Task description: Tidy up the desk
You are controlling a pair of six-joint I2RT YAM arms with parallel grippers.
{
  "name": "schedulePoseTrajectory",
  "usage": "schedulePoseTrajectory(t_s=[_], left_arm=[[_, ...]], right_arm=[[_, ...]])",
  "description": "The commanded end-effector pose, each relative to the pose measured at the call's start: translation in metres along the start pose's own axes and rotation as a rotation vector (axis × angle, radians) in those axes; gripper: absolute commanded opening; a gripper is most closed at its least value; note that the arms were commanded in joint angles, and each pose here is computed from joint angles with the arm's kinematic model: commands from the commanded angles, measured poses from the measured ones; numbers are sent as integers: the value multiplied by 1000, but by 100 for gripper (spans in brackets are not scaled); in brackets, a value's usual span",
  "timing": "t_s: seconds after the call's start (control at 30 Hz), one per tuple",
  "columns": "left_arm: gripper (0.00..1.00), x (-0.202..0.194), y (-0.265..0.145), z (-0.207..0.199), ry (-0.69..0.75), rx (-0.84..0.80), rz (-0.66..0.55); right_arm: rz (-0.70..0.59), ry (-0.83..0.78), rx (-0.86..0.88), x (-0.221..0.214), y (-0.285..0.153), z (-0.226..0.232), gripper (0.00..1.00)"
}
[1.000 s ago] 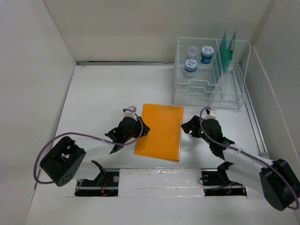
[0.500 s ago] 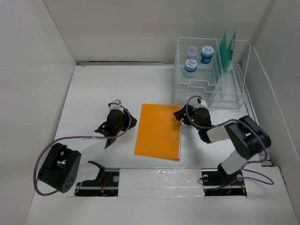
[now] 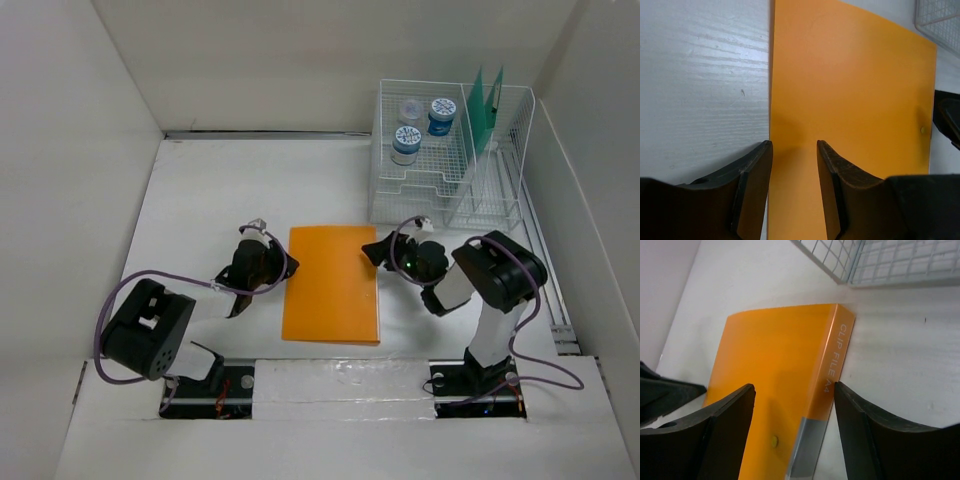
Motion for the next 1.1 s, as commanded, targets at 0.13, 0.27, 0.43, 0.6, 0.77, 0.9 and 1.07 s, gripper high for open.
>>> schedulePoseTrajectory(t_s=[0.13,0.27,0.43,0.6,0.77,0.9,1.07], left_arm=[[35,-44,-2,10,-11,6,148],[34,-43,-2,7,-10,-7,145],[24,-45,-3,7,-13,-19,148],[4,-46,-4,6,-10,-31,150],[0,-41,-8,3,-5,-38,132],[0,-36,-9,3,9,-29,112],[0,-38,-7,3,6,-32,118]], right_arm=[[173,-15,414,-24,-37,85,60],[211,-5,499,-30,-51,96,57],[219,54,489,-40,-60,87,40],[177,91,589,-34,-62,101,15],[177,104,571,-32,-54,101,46],[168,17,440,-17,-48,91,47],[274,-118,116,-26,-32,62,56]])
Point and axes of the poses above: each gripper's point midway between its finger pads, its own y axis out along the fingers, its own z axis along the line the jaws close on, x = y × z, the point moved 2 cm from there along -y, back along the fingers, and after that the axes turned 5 degrees about -y, right-handed, at the moved point
